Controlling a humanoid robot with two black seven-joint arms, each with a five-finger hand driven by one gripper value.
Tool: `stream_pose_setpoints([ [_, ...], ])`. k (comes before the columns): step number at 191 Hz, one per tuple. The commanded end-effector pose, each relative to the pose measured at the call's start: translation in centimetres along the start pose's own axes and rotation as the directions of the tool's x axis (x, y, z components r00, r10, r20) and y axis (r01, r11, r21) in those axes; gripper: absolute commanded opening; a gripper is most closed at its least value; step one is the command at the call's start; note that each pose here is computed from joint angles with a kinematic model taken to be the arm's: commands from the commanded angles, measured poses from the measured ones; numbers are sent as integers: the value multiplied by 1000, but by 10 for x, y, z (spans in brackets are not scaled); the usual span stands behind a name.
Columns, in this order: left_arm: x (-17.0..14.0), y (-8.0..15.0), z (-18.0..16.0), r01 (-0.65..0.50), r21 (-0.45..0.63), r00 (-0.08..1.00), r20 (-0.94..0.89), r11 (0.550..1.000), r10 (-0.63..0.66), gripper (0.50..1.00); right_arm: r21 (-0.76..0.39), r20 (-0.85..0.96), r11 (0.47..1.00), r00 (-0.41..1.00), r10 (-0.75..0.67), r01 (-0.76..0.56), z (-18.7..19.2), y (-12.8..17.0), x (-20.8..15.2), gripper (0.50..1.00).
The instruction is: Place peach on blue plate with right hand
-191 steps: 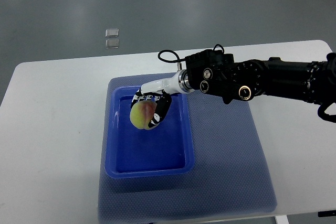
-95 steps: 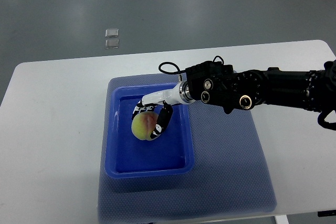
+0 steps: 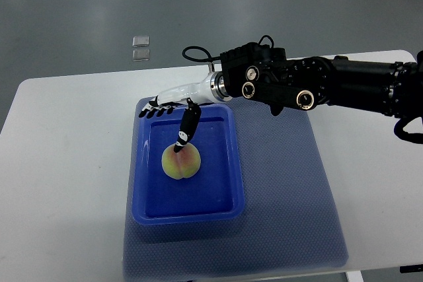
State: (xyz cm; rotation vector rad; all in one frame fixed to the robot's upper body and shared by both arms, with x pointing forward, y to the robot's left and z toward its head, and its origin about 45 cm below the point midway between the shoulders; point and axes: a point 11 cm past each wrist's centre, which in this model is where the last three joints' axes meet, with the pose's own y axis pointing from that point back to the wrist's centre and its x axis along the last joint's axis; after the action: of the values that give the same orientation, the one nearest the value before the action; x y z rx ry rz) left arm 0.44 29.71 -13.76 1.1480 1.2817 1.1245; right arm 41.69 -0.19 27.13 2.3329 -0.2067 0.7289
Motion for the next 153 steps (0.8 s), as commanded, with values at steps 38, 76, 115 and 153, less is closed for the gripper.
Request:
stream_pose_setpoints([
  [38,0,0,0,0,-1,1000,1,1000,0,1000,79,300,966,930,212,-245,42,48,40,932],
  [76,-2,0,0,6,1,1000,1,1000,-6,1000,64,673,850,652,350,-523,121,97,33,932],
  [115,-1,0,-2,1,3,1000,3,1000,-1,1000,-104,952,565,82,294,-819,195,151,17,932],
  [153,-3,0,-2,7,4,1000,6,1000,-7,1000,-296,955,429,-259,143,-854,238,150,-12,932],
])
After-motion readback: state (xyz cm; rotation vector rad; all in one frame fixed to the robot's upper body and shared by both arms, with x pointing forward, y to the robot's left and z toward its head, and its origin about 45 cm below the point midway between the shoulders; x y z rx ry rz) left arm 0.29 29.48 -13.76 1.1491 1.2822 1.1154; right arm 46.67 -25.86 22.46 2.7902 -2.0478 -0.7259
